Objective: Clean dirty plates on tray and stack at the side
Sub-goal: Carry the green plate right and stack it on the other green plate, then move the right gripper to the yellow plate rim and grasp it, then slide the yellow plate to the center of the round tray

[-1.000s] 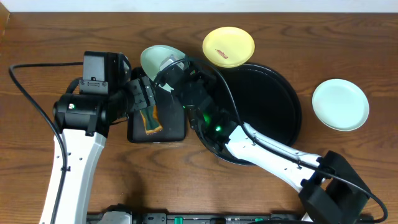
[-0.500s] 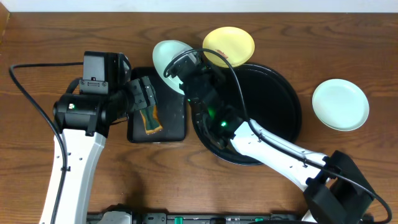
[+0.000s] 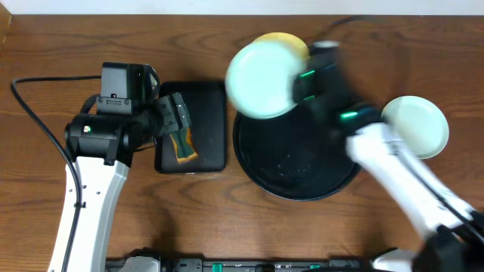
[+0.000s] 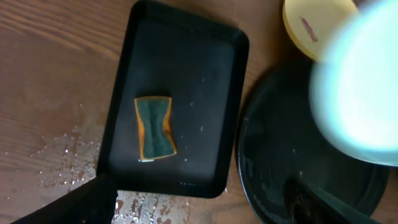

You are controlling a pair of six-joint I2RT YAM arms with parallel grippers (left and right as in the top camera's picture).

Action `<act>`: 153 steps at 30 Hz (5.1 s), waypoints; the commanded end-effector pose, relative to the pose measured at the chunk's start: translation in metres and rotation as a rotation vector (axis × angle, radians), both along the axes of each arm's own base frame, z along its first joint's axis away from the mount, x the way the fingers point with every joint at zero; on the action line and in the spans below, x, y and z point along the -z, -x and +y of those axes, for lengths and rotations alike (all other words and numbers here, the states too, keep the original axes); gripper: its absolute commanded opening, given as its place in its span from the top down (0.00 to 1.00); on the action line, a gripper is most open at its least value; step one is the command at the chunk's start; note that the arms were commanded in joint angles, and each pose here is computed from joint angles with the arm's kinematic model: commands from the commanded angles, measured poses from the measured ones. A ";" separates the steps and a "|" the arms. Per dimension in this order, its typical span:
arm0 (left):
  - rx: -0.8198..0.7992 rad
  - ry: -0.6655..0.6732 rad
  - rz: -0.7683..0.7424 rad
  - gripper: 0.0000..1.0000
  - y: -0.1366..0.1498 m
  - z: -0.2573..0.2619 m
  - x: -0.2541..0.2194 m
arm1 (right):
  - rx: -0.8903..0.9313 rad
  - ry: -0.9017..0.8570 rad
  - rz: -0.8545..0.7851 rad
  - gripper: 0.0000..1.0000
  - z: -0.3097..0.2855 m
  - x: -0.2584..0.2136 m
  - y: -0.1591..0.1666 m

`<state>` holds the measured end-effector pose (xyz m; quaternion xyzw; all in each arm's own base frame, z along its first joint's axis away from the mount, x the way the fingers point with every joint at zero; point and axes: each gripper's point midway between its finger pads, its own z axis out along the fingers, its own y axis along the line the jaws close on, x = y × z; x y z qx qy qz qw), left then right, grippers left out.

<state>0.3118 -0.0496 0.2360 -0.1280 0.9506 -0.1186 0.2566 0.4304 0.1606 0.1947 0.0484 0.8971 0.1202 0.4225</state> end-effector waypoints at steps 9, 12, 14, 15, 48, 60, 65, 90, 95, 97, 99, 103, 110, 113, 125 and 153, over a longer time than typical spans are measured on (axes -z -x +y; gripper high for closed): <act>0.015 0.000 -0.019 0.14 -0.001 0.000 -0.007 | 0.571 -0.334 0.304 0.99 -0.263 0.032 0.052; 0.015 0.000 -0.019 0.14 -0.001 0.000 -0.007 | 0.722 -0.305 0.365 0.99 -0.316 0.055 0.076; 0.015 0.000 -0.019 0.14 -0.001 0.000 -0.007 | 0.822 -0.285 0.394 0.99 -0.346 0.070 0.091; 0.015 0.000 -0.019 0.14 -0.001 0.000 -0.007 | 0.850 -0.287 0.406 0.99 -0.356 0.076 0.095; 0.015 0.000 -0.019 0.14 -0.001 0.000 -0.007 | -0.165 -0.088 0.070 0.51 -0.071 -0.026 -0.023; 0.015 0.000 -0.019 0.14 -0.001 0.000 -0.007 | -0.296 -0.011 0.097 0.56 0.007 0.081 -0.111; 0.015 0.000 -0.019 0.14 -0.001 0.000 -0.007 | -0.341 -0.054 0.101 0.83 0.028 0.112 -0.118; 0.015 0.000 -0.019 0.14 -0.001 0.000 -0.007 | -0.277 0.002 0.578 0.99 0.018 0.130 -0.005; 0.015 0.000 -0.019 0.14 -0.001 0.000 -0.007 | -0.273 0.006 0.584 0.93 0.014 0.097 0.015; 0.015 0.000 -0.019 0.14 -0.001 0.000 -0.007 | -0.240 0.029 0.517 0.78 0.004 0.082 0.004; 0.015 0.000 -0.019 0.14 -0.001 0.000 -0.007 | -0.188 0.060 0.450 0.67 -0.011 0.072 -0.012; 0.015 0.000 -0.019 0.14 -0.001 0.000 -0.007 | -0.152 0.073 0.365 0.59 -0.037 0.070 -0.041; 0.015 0.000 -0.019 0.14 -0.001 0.000 -0.007 | -0.219 0.183 0.280 0.55 -0.069 0.114 -0.087; 0.015 0.000 -0.019 0.14 -0.001 0.000 -0.007 | -0.228 0.192 0.271 0.55 -0.074 0.132 -0.097; 0.015 0.000 -0.019 0.14 -0.001 0.000 -0.007 | -0.241 0.166 0.355 0.97 -0.068 0.151 -0.083; 0.015 0.000 -0.019 0.14 -0.001 0.000 -0.007 | -0.211 0.140 0.741 0.66 -0.069 0.162 0.012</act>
